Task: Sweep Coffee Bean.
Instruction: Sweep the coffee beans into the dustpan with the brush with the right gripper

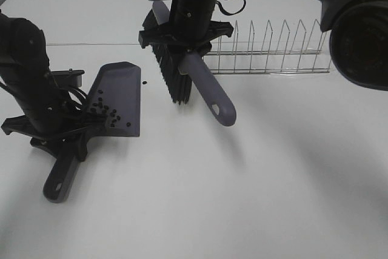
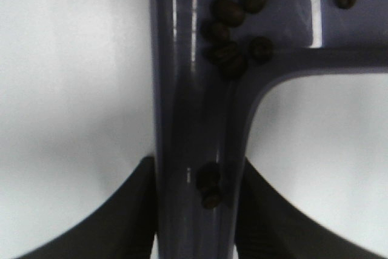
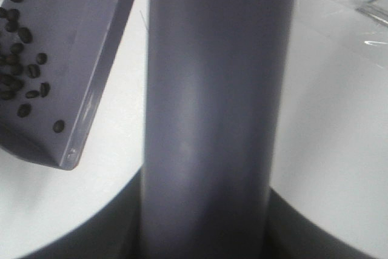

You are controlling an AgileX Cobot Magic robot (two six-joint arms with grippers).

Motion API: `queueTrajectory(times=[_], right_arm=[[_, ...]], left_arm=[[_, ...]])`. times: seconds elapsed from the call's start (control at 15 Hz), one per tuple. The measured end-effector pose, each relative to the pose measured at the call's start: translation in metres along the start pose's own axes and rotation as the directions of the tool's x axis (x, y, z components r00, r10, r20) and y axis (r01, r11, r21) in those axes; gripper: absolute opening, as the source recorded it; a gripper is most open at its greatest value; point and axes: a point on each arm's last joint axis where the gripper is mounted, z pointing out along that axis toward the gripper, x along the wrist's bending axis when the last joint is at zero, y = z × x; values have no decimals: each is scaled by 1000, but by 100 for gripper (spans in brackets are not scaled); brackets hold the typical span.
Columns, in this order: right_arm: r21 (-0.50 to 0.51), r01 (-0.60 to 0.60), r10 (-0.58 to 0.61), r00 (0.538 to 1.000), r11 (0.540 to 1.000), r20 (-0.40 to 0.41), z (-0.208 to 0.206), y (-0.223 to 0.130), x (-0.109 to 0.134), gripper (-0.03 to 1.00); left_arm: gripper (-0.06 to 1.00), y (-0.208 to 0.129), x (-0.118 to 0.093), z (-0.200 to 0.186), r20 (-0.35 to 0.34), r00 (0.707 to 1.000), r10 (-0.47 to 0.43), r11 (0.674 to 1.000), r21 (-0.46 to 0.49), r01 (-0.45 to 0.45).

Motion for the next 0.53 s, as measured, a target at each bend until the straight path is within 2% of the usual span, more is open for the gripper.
queueTrajectory(times=[0.2, 0.33, 0.4, 0.53], right_arm=[[63, 9, -12, 998, 998, 58, 36, -6, -10, 34], [68, 41, -49, 991, 997, 123, 43, -7, -13, 34], [74, 75, -86, 985, 994, 147, 47, -8, -9, 34], [76, 153, -163, 976, 985, 143, 50, -11, 11, 34]], left_arm=[[35, 0, 0, 0, 0, 1000, 1, 1000, 0, -1], [35, 0, 0, 0, 0, 1000, 1, 1000, 0, -1], [35, 0, 0, 0, 0, 1000, 1, 1000, 0, -1], [35, 0, 0, 0, 0, 1000, 1, 1000, 0, -1]])
